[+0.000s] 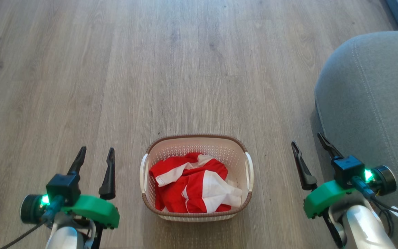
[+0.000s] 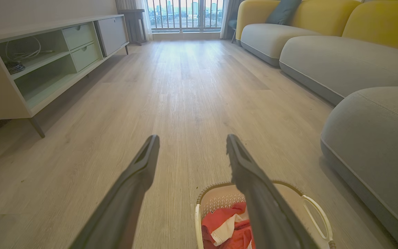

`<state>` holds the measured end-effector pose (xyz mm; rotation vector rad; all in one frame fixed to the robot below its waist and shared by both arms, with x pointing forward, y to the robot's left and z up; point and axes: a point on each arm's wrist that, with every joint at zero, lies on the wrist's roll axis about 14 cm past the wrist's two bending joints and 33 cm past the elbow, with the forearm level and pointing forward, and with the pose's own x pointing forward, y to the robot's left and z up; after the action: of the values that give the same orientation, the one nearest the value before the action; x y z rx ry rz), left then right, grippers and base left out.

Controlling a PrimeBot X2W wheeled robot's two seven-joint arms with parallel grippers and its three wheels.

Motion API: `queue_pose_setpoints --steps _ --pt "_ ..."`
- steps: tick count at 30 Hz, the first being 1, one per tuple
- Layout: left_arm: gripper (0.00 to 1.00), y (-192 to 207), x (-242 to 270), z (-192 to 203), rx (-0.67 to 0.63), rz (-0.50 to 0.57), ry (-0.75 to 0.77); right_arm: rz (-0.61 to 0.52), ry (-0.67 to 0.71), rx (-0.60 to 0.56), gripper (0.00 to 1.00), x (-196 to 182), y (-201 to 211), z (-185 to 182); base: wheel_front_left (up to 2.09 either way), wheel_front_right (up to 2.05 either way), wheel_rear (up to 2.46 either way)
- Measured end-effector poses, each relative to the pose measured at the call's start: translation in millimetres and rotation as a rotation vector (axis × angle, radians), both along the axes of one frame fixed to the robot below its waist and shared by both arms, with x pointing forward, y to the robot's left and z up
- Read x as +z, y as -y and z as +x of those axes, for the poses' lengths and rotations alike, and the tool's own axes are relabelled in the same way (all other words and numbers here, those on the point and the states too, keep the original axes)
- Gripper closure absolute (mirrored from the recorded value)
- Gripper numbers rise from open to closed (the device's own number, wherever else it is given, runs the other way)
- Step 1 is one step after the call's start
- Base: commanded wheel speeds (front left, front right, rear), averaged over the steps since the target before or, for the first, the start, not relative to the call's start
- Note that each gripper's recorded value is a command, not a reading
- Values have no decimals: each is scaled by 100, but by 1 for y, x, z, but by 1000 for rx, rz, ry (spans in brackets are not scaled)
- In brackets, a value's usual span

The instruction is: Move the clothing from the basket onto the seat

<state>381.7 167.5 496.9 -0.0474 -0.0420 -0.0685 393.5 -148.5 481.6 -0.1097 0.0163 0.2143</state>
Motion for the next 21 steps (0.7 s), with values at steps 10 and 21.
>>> queue_pose_setpoints --steps 10,21 --pt "0 0 0 0 0 0 -1 0 0 -1 0 0 0 0 0 0 0" --pt "0 2 -10 11 -7 -6 -27 4 -10 -13 0 -5 4 10 0 0 0"
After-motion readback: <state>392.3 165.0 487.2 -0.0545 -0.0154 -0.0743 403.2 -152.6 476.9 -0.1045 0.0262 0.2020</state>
